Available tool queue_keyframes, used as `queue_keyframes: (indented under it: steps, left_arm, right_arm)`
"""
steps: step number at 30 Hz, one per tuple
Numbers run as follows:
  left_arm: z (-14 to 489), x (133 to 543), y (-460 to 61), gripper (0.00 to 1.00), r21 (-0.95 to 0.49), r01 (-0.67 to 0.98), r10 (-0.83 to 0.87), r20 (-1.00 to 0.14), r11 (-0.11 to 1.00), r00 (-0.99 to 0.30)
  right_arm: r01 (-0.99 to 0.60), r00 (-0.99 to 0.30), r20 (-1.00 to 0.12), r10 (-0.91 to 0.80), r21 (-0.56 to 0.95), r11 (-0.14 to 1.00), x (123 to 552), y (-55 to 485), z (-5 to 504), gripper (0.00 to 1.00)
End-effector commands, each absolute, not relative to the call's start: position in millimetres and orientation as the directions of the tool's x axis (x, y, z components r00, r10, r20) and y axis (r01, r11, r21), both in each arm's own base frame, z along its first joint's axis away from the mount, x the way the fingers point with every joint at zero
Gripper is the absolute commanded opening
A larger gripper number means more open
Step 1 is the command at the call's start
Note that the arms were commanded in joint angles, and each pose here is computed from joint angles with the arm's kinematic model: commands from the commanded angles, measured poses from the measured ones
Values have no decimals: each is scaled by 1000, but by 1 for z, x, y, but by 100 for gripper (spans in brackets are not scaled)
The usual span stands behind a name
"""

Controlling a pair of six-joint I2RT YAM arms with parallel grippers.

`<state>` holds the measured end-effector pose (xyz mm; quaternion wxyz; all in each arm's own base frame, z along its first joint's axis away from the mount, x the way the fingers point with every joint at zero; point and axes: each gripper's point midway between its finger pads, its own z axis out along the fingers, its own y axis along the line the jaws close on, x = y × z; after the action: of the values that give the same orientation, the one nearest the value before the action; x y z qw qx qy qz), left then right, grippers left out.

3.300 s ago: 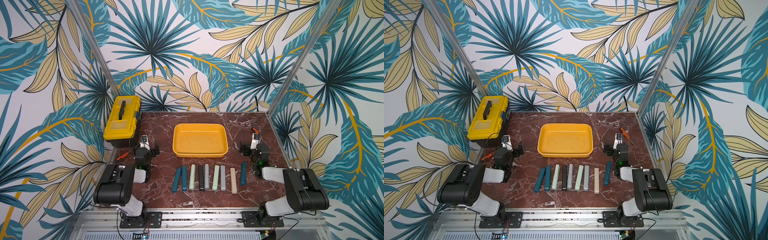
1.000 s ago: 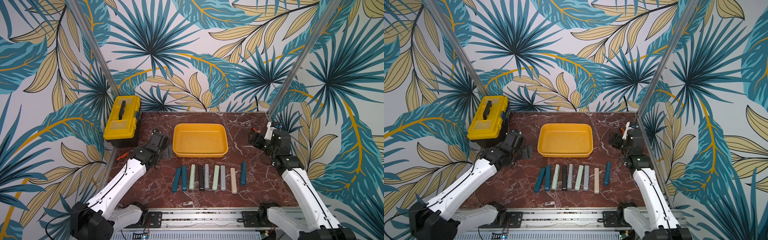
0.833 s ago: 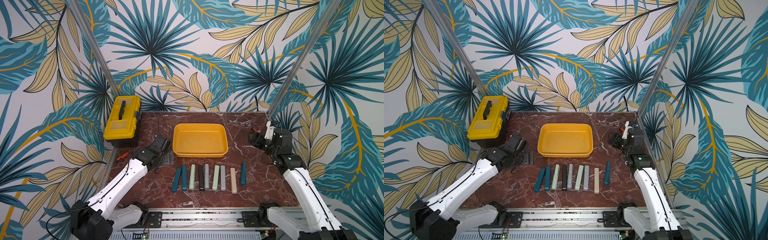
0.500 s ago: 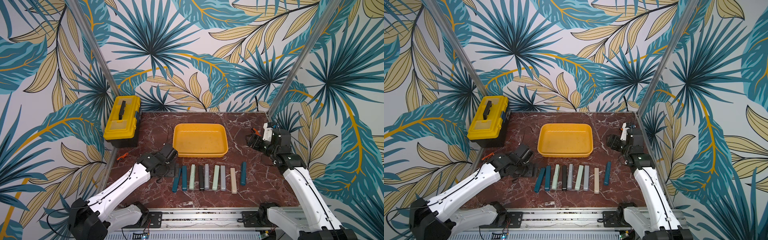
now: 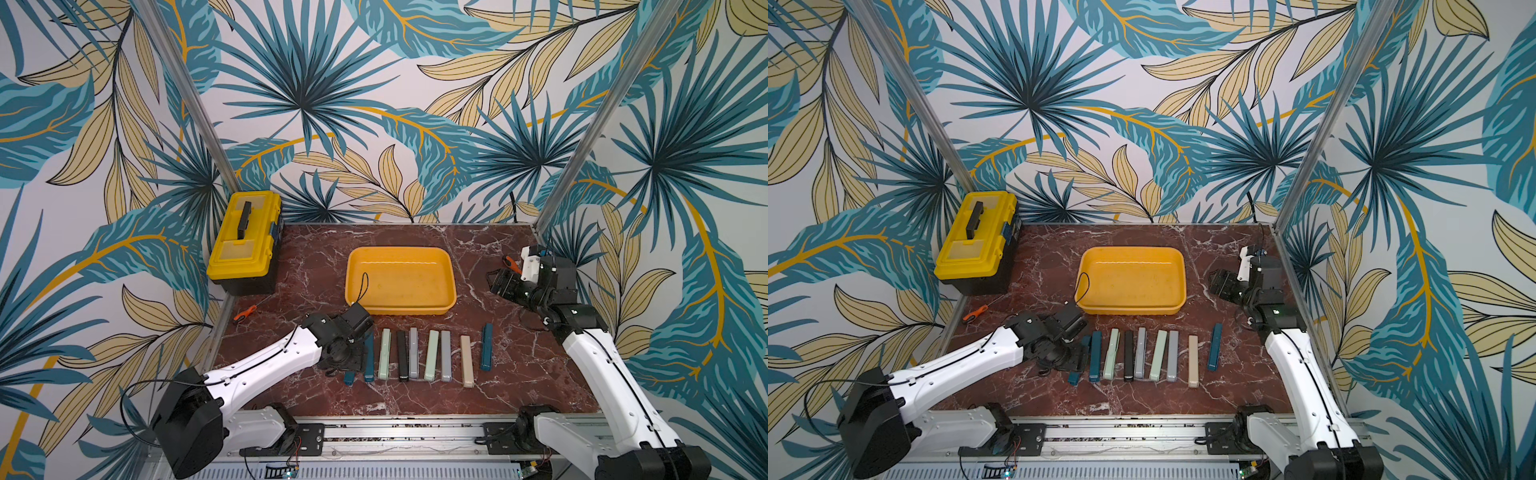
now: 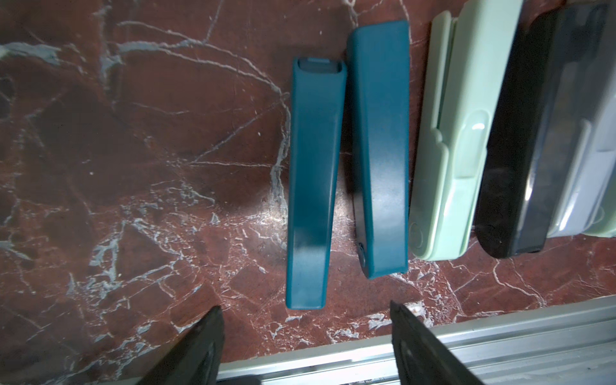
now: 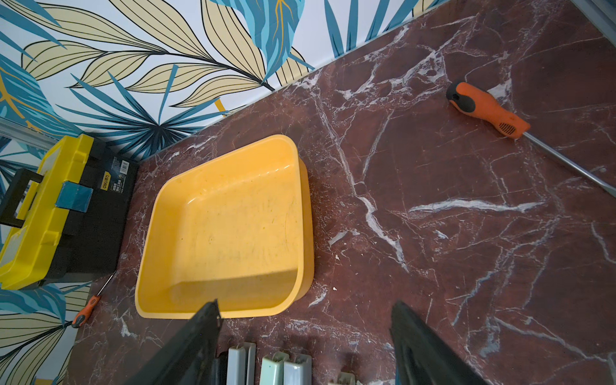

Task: Put the pruning pliers into the storage box
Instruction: Pick up the pruning pliers from the center of the board.

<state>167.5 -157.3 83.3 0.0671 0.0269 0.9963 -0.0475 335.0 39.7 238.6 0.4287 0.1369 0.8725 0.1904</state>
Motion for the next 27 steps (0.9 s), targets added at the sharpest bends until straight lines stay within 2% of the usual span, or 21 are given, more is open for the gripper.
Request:
queue_keyframes:
  steps: [1,22,27]
  left_arm:
    - [79,169,-155,75,-71,47,36,-144,996,-989]
    - [47,187,-157,75,35,71,75,-126,997,-989]
    - [38,192,-160,71,55,78,84,-117,995,-990]
  right_arm:
    - [67,-609,-685,399,458,887,335,44,231,82]
    - [88,-616,-677,403,449,889,334,41,221,82]
    - [86,-616,-678,401,448,890,334,41,221,82]
